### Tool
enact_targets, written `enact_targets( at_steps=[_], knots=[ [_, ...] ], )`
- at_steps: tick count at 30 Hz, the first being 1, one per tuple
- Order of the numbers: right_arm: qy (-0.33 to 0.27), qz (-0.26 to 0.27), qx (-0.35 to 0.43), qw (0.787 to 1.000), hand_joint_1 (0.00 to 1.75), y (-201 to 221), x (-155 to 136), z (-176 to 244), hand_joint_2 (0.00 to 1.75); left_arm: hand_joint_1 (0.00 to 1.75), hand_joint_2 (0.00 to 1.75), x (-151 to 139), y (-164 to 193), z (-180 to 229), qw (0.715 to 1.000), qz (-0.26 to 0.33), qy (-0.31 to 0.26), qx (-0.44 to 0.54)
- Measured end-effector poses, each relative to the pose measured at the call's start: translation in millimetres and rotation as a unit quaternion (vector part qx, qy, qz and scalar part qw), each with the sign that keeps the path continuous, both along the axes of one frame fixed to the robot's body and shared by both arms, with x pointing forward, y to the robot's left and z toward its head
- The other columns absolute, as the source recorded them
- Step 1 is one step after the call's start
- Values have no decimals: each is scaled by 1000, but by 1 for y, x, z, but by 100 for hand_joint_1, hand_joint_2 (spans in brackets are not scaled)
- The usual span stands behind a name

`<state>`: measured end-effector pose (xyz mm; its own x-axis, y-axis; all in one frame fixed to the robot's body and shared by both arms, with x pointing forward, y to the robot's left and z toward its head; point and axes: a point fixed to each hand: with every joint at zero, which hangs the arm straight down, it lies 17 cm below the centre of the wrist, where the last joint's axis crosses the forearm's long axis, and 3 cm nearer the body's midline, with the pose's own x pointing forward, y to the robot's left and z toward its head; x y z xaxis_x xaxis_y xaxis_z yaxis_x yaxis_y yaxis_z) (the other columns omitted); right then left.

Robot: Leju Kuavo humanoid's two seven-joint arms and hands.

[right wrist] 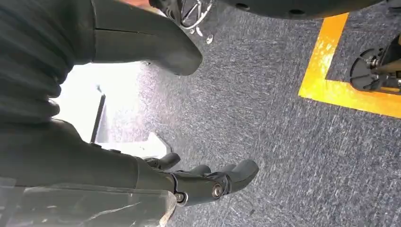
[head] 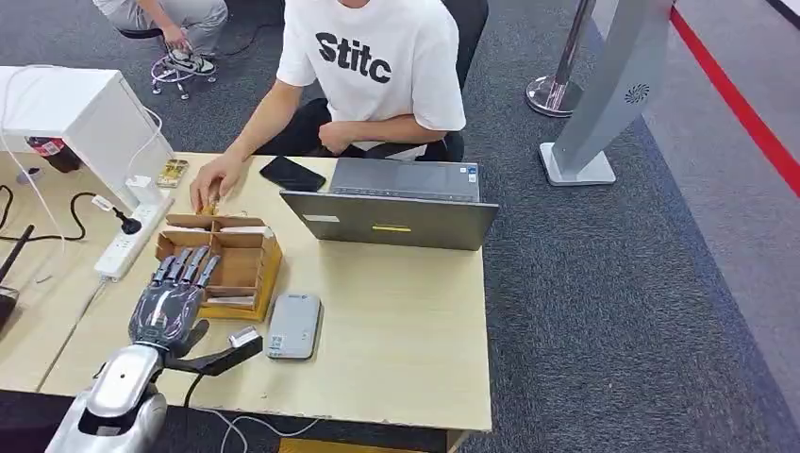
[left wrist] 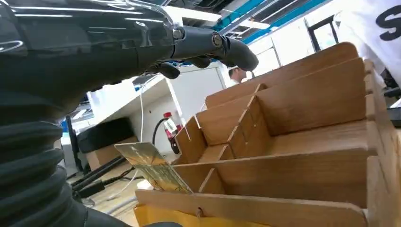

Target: Pass the card to the sensor for recognition and then transmit it.

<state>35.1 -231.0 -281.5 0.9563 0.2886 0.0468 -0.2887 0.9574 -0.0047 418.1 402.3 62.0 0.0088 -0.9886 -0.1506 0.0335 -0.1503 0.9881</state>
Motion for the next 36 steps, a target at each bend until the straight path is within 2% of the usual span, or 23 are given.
enact_targets(
  at_steps=[11, 22, 36],
  knots=[
    [2, 1, -1, 1000, 0, -1, 0, 0, 175, 0, 175, -1, 25, -18, 999, 30, 23, -4],
    [3, 4, -2, 1000, 0, -2, -1, 0, 175, 0, 175, 0, 52, -8, 998, 58, 5, -5],
    [5, 0, -2, 1000, 0, -2, -2, 0, 175, 0, 175, 0, 54, -7, 998, 60, 0, -10]
  ],
)
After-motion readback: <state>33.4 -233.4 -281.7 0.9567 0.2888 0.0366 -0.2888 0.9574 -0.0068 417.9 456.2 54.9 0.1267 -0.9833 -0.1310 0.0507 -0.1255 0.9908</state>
